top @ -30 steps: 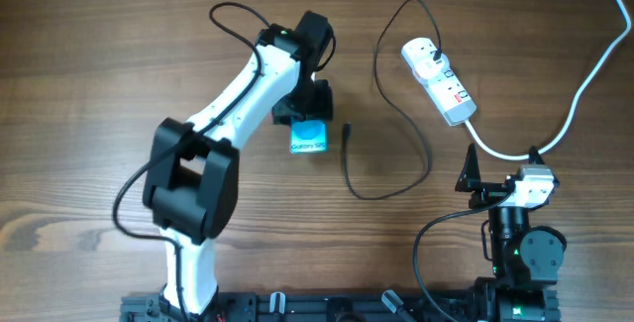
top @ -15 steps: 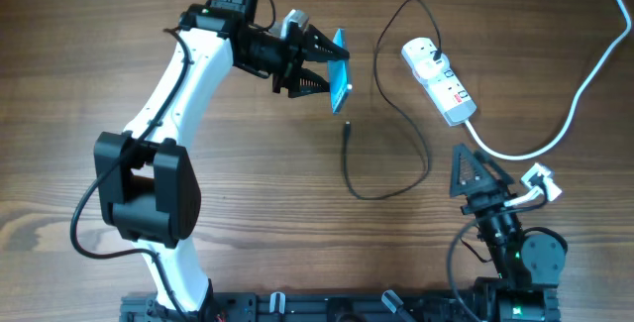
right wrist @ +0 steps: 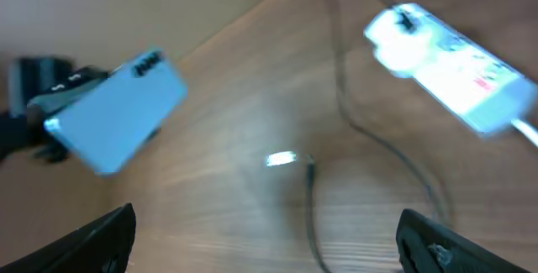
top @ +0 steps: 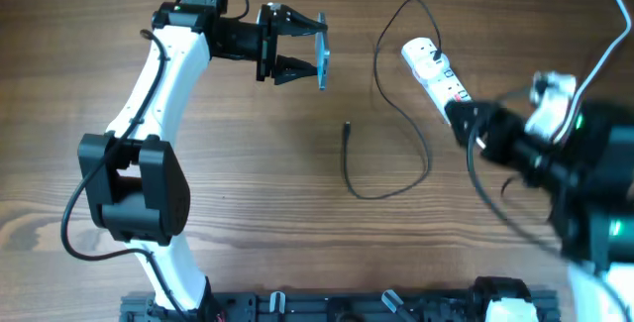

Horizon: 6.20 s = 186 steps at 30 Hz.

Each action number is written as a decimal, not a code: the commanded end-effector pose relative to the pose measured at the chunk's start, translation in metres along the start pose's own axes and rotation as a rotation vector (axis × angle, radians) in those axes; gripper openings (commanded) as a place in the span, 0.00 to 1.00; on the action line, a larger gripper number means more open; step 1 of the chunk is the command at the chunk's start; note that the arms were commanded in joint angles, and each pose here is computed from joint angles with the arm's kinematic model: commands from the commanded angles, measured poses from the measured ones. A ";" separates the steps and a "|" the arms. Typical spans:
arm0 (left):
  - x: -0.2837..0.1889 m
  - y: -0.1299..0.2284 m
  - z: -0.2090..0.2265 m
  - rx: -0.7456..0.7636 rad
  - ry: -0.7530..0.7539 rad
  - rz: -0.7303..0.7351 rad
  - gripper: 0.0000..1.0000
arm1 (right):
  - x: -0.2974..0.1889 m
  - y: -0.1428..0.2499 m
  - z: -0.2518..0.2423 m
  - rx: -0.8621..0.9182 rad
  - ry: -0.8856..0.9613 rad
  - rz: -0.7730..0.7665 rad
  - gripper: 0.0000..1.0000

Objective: Plug charger to phone and switch on socket

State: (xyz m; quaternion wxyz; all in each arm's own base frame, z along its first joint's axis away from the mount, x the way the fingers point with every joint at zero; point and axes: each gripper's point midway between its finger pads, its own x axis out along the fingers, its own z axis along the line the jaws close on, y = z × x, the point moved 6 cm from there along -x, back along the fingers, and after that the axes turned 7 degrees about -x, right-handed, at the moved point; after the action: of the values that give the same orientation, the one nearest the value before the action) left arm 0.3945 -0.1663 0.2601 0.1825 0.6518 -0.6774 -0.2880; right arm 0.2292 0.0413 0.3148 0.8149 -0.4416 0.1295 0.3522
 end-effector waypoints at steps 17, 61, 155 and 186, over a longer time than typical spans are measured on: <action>-0.006 0.020 -0.016 -0.042 0.042 0.059 0.58 | 0.125 0.005 0.208 -0.509 0.382 0.009 0.99; -0.006 0.018 -0.015 -0.117 0.030 0.036 0.56 | 0.164 0.002 0.192 -0.402 0.261 0.168 0.24; -0.093 -0.065 0.046 0.052 -0.559 -0.916 0.04 | 0.293 0.158 -0.012 -0.285 0.576 0.724 0.38; -0.093 -0.065 0.046 0.054 -0.557 -0.917 0.04 | 0.298 0.172 -0.026 -0.224 0.528 0.836 0.21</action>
State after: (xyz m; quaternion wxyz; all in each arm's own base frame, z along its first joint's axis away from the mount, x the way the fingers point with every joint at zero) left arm 0.4242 -0.0667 0.1747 -0.1553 0.7689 -0.3564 -0.5077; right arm 0.3333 0.2193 0.0562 0.5055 -0.5259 0.4413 0.5227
